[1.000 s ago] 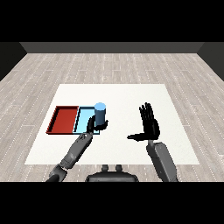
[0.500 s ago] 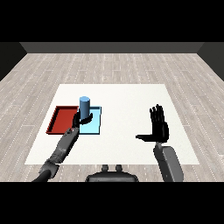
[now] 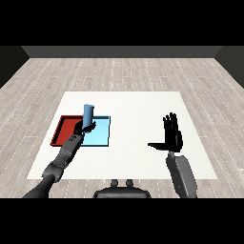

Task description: Pick the blue can and put it in the blue box

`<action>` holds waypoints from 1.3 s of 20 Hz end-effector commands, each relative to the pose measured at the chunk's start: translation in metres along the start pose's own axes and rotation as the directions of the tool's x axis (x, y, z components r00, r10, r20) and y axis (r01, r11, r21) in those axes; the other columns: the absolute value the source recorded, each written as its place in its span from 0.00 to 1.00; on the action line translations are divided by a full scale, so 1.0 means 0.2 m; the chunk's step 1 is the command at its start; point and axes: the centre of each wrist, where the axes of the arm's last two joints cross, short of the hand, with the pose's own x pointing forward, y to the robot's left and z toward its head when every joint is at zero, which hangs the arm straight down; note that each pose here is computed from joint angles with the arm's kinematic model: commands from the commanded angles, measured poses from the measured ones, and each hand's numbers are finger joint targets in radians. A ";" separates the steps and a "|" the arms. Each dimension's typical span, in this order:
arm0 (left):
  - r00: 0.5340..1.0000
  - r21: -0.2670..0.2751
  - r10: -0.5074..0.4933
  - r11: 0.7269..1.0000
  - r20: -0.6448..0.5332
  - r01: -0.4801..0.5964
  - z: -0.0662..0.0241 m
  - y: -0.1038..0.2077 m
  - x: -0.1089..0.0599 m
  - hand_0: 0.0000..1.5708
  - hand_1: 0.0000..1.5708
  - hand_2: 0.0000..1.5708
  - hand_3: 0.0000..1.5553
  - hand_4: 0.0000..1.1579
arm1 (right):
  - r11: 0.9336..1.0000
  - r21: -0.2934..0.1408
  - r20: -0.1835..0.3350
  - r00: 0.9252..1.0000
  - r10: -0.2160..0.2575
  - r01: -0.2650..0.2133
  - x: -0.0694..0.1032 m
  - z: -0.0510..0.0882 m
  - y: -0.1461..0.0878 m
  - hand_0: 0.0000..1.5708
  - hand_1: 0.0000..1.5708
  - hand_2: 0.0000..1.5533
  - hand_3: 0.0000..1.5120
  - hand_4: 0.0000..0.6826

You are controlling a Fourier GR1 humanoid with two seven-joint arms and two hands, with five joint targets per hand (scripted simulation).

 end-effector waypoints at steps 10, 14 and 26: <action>0.942 -0.119 -0.219 0.974 -0.254 0.195 0.097 -0.11 -0.22 0.96 0.96 0.89 0.35 0.74 | 0.999 -0.022 -0.034 0.999 -0.028 0.027 -0.16 0.00 -0.10 0.00 0.00 0.00 0.00 0.00; 0.937 -0.147 -0.082 0.989 -0.340 0.033 0.110 -0.13 -0.23 1.00 1.00 0.95 0.00 0.55 | 0.999 -0.022 -0.013 1.000 -0.023 0.023 -0.15 0.05 -0.10 0.00 0.00 0.00 0.00 0.00; 0.987 0.178 -0.102 0.976 -0.125 0.123 0.070 -0.09 -0.17 0.00 0.00 0.00 0.00 0.00 | 0.998 -0.022 -0.022 0.998 -0.060 0.060 -0.08 -0.02 -0.08 0.00 0.00 0.00 0.00 0.00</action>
